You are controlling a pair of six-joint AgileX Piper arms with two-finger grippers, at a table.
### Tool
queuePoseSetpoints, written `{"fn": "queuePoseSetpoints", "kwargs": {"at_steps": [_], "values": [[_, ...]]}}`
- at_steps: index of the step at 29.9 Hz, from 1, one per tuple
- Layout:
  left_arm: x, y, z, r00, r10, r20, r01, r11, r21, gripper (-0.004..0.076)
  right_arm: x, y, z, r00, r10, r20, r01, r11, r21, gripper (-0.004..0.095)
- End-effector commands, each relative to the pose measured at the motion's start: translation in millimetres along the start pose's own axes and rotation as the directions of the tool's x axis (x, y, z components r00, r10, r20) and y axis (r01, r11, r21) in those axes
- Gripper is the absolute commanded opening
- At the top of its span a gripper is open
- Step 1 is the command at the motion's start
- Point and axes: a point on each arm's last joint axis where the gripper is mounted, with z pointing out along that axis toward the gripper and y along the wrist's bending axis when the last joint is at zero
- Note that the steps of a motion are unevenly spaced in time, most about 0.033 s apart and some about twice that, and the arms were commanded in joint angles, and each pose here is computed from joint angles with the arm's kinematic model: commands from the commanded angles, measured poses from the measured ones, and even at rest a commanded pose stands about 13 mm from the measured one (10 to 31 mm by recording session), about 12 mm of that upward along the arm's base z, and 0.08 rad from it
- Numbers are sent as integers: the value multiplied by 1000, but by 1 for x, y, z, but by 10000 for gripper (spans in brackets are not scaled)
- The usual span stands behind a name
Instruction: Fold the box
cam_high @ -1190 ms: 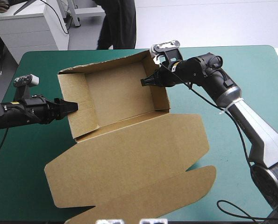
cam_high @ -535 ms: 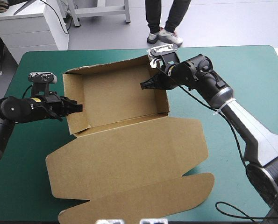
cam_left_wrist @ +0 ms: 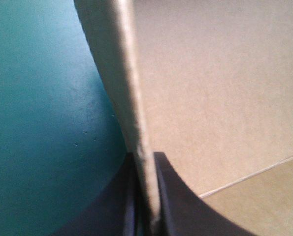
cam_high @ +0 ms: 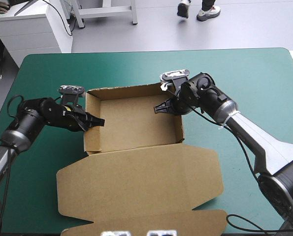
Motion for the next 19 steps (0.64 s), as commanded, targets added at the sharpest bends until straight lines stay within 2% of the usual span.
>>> {"fn": "queuePoseSetpoints", "kwargs": {"at_steps": [1,4,7,12,19], "values": [[-12,-22,2,996,49,69,-50,999,15,-8,2,9,-13,998,18,59,-15,999,-45,0],[-10,-35,20,995,96,23,-96,995,14,-8,10,8,1,996,84,6,-84,996,-31,0],[-6,-46,37,989,143,-27,-143,990,3,-8,19,8,14,993,105,-45,-106,994,-33,0],[-3,-47,57,984,152,-88,-154,988,-9,-8,28,8,23,990,109,-88,-112,993,-26,0],[-1,-41,61,971,206,-122,-214,975,-59,-6,29,6,23,990,92,-104,-94,996,-6,11]]}}
